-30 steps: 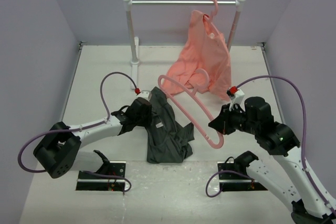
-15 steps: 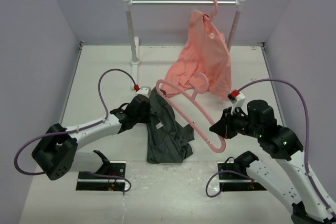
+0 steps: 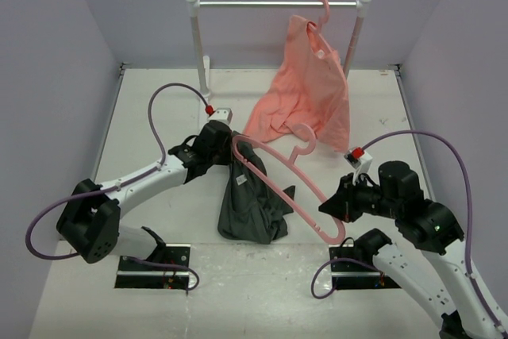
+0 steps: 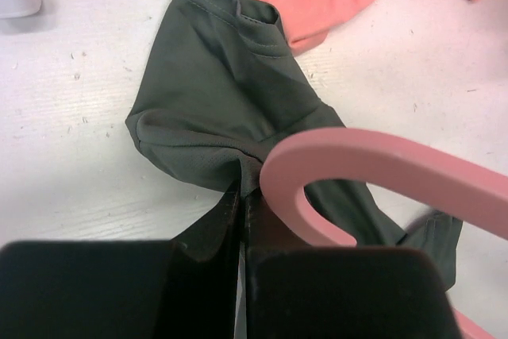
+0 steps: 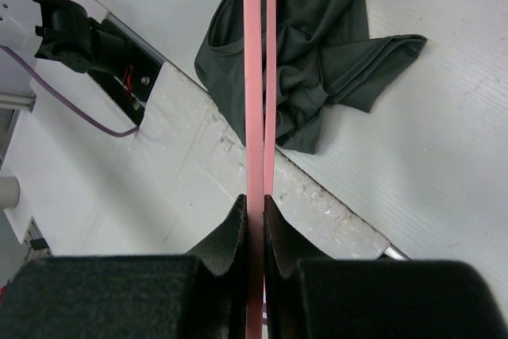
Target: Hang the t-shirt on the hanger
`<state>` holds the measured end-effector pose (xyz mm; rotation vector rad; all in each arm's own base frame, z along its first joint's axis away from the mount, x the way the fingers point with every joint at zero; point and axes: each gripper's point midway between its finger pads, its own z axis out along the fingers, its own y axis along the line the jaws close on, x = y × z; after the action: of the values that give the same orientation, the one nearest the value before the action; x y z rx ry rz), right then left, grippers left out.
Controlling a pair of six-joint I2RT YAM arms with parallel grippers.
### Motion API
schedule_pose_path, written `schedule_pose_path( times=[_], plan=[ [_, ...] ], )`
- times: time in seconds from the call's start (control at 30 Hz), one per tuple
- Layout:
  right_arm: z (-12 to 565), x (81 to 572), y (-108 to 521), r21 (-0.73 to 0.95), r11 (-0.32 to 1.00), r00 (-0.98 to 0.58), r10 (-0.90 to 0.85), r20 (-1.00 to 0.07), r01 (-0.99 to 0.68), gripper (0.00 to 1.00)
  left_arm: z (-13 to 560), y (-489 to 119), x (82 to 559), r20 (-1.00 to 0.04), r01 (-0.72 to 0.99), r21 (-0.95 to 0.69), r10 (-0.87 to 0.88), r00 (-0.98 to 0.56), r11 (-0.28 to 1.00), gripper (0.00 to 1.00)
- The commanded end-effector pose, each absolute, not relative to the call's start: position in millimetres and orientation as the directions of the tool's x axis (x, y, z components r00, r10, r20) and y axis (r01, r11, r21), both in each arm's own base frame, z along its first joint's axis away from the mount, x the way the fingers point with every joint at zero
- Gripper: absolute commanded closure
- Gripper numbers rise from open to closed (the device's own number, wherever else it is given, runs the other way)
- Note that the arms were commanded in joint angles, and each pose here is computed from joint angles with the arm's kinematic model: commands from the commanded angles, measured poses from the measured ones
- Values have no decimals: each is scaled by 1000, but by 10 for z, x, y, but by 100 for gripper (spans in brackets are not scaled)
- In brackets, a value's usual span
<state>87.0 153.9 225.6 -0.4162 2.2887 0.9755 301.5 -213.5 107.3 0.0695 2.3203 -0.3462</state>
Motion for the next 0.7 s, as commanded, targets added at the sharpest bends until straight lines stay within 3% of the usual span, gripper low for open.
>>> schedule_pose_path(
  times=[0.0,0.43,0.67],
  plan=[
    [2296,750,1559,579,644,-775,-34,-631,-499,100,1117,-2152,3086,-718,176,-216,-34,-695,961,100],
    [1981,606,1532,629,653,-841,-23,-540,-422,100,1175,-2141,3148,-725,165,-213,-42,-687,963,100],
    [1964,722,1593,643,655,-846,12,-533,-396,100,1316,-2277,3057,-718,225,-287,-53,-694,931,100]
  ],
)
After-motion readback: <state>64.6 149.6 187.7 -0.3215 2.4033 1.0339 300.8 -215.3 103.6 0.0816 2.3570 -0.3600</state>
